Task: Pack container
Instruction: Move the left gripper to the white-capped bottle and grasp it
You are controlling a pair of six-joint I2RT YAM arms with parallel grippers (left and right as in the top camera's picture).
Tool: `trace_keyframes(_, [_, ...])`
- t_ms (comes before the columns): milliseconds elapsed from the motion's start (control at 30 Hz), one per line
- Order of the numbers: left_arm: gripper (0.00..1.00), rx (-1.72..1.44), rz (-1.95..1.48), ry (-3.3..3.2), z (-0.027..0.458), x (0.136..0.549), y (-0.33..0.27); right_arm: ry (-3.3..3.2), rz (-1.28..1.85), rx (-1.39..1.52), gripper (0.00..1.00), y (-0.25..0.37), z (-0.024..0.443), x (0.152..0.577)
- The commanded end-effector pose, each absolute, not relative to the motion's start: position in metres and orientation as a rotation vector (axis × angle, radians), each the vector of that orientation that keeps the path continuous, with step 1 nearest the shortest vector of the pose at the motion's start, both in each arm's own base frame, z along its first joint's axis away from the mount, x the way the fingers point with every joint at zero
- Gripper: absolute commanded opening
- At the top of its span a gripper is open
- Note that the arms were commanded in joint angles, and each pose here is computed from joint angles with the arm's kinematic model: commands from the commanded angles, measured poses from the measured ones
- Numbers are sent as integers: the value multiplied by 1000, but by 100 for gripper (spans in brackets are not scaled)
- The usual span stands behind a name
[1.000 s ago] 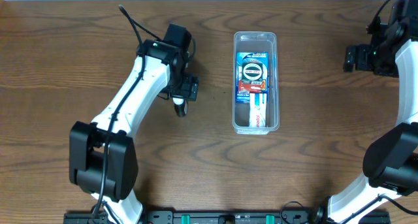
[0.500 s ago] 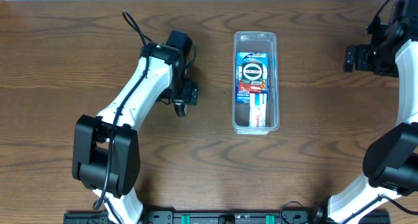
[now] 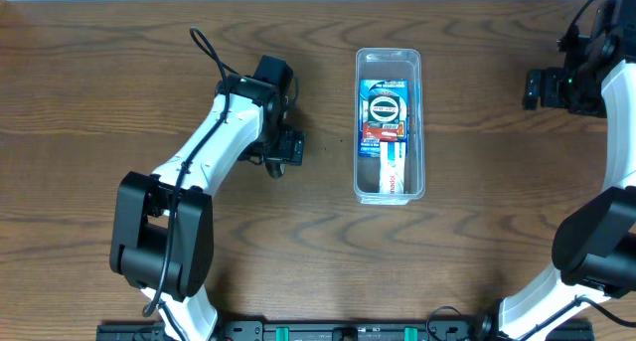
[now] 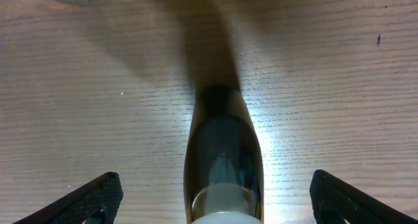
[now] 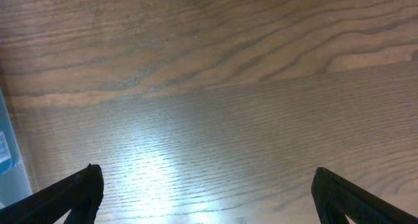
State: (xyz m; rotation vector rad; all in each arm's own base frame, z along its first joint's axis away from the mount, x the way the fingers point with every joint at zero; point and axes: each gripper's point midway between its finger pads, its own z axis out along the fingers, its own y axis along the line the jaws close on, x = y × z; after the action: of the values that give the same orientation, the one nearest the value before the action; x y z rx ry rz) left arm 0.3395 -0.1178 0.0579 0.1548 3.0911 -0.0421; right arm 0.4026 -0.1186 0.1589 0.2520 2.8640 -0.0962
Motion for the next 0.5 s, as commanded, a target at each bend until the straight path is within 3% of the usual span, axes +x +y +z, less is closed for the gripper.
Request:
trace_keyframes(0, [93,135,-35,3121,49,336,-117,2869,-93,247,99,-121,156,403])
trace_keyframes(467, [93,135,-27,3140,37,338,-118,2869,-94,247,99,-121,156,403])
